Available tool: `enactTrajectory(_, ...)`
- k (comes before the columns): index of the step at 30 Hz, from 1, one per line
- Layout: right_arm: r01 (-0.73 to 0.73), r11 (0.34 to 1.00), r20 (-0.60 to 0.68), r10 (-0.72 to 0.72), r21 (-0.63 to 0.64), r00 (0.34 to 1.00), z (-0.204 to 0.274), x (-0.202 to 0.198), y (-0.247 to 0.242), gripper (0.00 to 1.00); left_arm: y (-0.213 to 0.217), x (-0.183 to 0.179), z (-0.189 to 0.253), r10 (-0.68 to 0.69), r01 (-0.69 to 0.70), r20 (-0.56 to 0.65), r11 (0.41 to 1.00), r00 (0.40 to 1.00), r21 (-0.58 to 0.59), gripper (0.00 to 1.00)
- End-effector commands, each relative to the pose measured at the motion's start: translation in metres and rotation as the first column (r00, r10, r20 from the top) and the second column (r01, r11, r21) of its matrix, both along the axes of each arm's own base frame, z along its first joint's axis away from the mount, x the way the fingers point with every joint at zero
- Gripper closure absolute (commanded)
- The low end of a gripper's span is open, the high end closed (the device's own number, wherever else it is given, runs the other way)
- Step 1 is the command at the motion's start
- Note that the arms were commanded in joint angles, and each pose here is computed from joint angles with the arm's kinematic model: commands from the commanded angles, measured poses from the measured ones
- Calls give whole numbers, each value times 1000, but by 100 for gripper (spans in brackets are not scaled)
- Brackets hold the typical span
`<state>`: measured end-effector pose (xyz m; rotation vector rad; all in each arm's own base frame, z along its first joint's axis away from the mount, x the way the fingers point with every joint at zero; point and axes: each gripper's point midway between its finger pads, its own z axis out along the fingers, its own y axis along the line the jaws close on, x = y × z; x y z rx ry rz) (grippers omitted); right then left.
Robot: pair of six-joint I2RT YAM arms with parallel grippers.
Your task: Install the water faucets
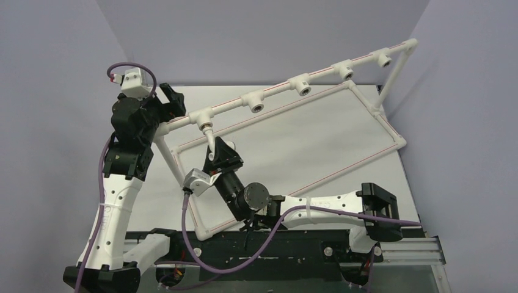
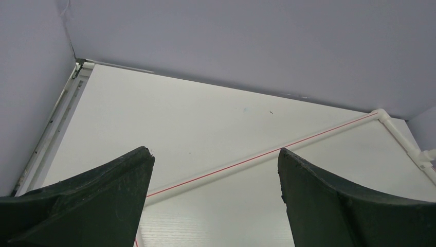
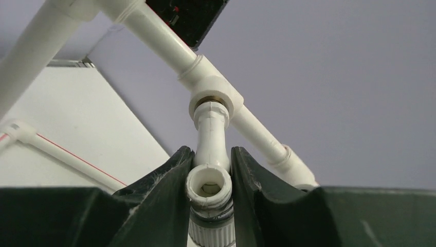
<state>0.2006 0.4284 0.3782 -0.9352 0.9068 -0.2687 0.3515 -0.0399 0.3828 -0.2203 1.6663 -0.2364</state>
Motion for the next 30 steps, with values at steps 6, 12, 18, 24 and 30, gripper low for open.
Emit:
enactTrajectory(6, 12, 656, -204, 218, 755, 954, 47, -6, -23, 100, -8, -11, 10, -49, 50, 42, 999, 998, -16, 11)
enactTrajectory(12, 102, 449, -265, 317, 888, 911, 40, -4, -29, 100, -6, -14, 13, -42, 43, 65, 999, 997, -19, 11)
enactTrajectory(18, 195, 235, -284, 446, 952, 849, 33, -5, -27, 100, -3, -14, 13, -39, 43, 87, 998, 995, -40, 10)
enactTrajectory(24, 281, 30, -249, 558, 959, 792, 33, -7, -32, 100, 8, -4, 4, -58, 72, 105, 988, 993, -138, 10)
enactTrajectory(30, 353, -133, -194, 635, 926, 748, 30, -8, -34, 100, 21, 2, -1, -46, 63, 107, 985, 993, -163, 11)
